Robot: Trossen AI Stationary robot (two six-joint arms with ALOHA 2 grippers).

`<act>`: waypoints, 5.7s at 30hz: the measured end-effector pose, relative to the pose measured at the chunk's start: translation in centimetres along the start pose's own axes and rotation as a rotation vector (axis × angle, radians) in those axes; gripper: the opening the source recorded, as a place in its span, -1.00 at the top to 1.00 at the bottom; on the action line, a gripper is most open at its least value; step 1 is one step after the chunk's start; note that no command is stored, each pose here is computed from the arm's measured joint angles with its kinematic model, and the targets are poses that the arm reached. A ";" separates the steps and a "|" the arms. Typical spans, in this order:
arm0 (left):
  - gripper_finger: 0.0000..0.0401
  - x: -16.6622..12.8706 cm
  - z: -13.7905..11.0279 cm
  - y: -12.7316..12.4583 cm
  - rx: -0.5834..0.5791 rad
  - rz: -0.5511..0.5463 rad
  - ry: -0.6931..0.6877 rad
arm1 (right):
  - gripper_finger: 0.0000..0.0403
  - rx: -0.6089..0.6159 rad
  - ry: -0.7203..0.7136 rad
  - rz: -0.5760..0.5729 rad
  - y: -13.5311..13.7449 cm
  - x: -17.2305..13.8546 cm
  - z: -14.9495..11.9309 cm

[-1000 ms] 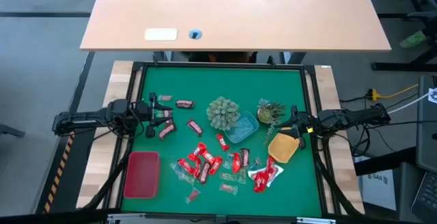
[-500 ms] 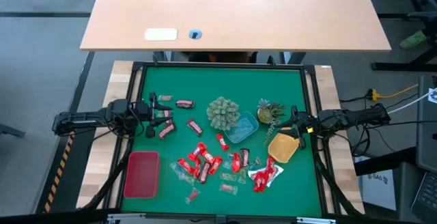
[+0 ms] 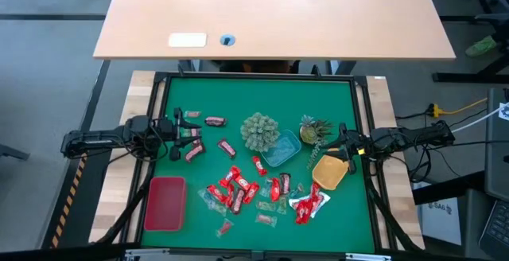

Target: Organize candy in baskets

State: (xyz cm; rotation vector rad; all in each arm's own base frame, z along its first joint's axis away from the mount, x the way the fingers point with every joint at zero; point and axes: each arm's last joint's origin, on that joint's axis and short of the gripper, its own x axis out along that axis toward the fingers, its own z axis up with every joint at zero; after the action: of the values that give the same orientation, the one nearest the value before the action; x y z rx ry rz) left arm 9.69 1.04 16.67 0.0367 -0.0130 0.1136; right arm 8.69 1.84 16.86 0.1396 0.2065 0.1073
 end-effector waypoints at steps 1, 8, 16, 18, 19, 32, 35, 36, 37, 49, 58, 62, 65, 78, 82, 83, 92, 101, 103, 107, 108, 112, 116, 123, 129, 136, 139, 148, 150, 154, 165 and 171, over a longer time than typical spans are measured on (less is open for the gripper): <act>0.19 0.0 0.0 0.0 0.000 0.000 0.000 | 0.53 0.000 -0.001 -0.002 0.0 0.0 0.0; 0.19 0.0 0.0 0.0 0.000 0.000 -0.003 | 0.53 0.001 -0.006 -0.005 0.0 0.0 0.1; 0.19 0.0 0.0 0.0 0.000 0.000 -0.005 | 0.53 0.002 -0.014 -0.004 0.0 0.0 0.1; 0.19 0.0 0.0 0.0 0.000 0.000 -0.005 | 0.53 0.002 -0.016 -0.005 0.0 0.0 0.1; 0.19 0.0 0.0 0.0 0.000 0.000 -0.005 | 0.53 0.003 -0.021 -0.004 0.0 0.0 0.2; 0.19 -0.1 1.3 0.0 -0.024 0.004 -0.139 | 0.53 0.033 -0.250 0.037 0.4 -0.3 2.4; 0.19 -0.3 2.3 0.2 -0.070 0.041 -0.244 | 0.53 0.033 -0.248 0.037 0.4 -0.3 2.4; 0.19 -0.4 2.6 0.3 -0.090 0.066 -0.277 | 0.53 0.033 -0.248 0.037 0.4 -0.3 2.4; 0.19 -0.4 2.9 0.4 -0.103 0.093 -0.303 | 0.53 0.033 -0.249 0.035 0.4 -0.3 2.4; 0.19 0.2 3.9 1.0 -0.165 0.296 -0.307 | 0.53 0.049 -0.269 -0.092 0.0 -0.3 2.4; 0.19 3.0 6.0 1.1 -0.133 0.306 -0.146 | 0.53 0.049 -0.269 -0.092 0.0 -0.3 2.4; 0.19 4.6 7.0 0.9 -0.122 0.259 -0.095 | 0.53 0.049 -0.269 -0.093 0.0 -0.3 2.4; 0.19 5.7 7.6 0.9 -0.091 0.254 -0.060 | 0.53 0.049 -0.267 -0.093 0.0 -0.3 2.4; 0.19 10.0 8.9 2.1 -0.051 0.346 0.230 | 0.53 0.048 -0.265 -0.093 0.0 -0.3 2.4; 0.19 10.3 7.6 3.2 -0.038 0.404 0.423 | 0.53 0.048 -0.265 -0.093 0.0 -0.3 2.4; 0.19 10.2 7.1 3.5 -0.036 0.418 0.467 | 0.53 0.048 -0.265 -0.093 0.0 -0.3 2.4; 0.19 9.6 3.2 5.6 -0.049 0.504 0.829 | 0.53 0.047 -0.257 -0.095 0.0 -0.3 2.3; 0.19 10.5 0.1 6.6 -0.087 0.477 1.008 | 0.53 0.047 -0.257 -0.094 0.0 -0.3 2.3; 0.19 10.7 -0.6 6.7 -0.089 0.477 1.043 | 0.53 0.047 -0.256 -0.094 0.0 -0.3 2.3; 0.19 11.0 -1.8 6.8 -0.091 0.473 1.102 | 0.53 0.047 -0.257 -0.094 0.0 -0.3 2.3; 0.19 11.0 -2.1 6.8 -0.093 0.469 1.116 | 0.53 0.047 -0.257 -0.094 0.0 -0.3 2.3; 0.19 11.3 -3.1 6.7 -0.108 0.438 1.163 | 0.53 0.047 -0.257 -0.094 0.0 -0.3 2.3; 0.19 11.5 -3.8 6.8 -0.107 0.437 1.189 | 0.53 0.047 -0.257 -0.094 0.0 -0.3 2.3; 0.19 11.9 -4.1 6.9 -0.109 0.436 1.175 | 0.53 0.047 -0.258 -0.094 0.0 -0.3 2.3; 0.33 11.8 -4.1 6.8 -0.118 0.441 1.172 | 0.53 0.047 -0.257 -0.094 0.0 -0.3 2.3; 0.48 11.9 -4.1 6.8 -0.148 0.450 1.164 | 0.53 0.047 -0.257 -0.094 0.0 -0.3 2.3; 0.49 11.9 -4.0 6.8 -0.163 0.452 1.150 | 0.53 0.047 -0.257 -0.094 0.0 -0.3 2.3; 0.50 13.0 -2.0 6.2 -0.164 0.410 1.064 | 0.53 0.047 -0.257 -0.094 0.0 -0.3 2.3; 0.50 13.4 -1.3 6.2 -0.163 0.402 1.039 | 0.53 0.047 -0.257 -0.094 0.0 -0.3 2.3; 0.50 14.4 0.4 6.2 -0.158 0.395 1.014 | 0.53 0.047 -0.258 -0.094 0.0 -0.3 2.3; 0.50 17.2 6.0 7.0 -0.152 0.393 0.869 | 0.53 0.047 -0.258 -0.094 0.0 -0.3 2.3; 0.50 18.8 8.9 6.0 -0.151 0.323 0.728 | 0.53 0.047 -0.258 -0.094 0.0 -0.3 2.3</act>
State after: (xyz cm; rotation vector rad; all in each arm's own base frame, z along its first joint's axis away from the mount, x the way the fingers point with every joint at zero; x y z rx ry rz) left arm 27.63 8.84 26.04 -0.1601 0.7018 0.4428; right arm 8.88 1.48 19.18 0.1882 -0.0418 -0.0097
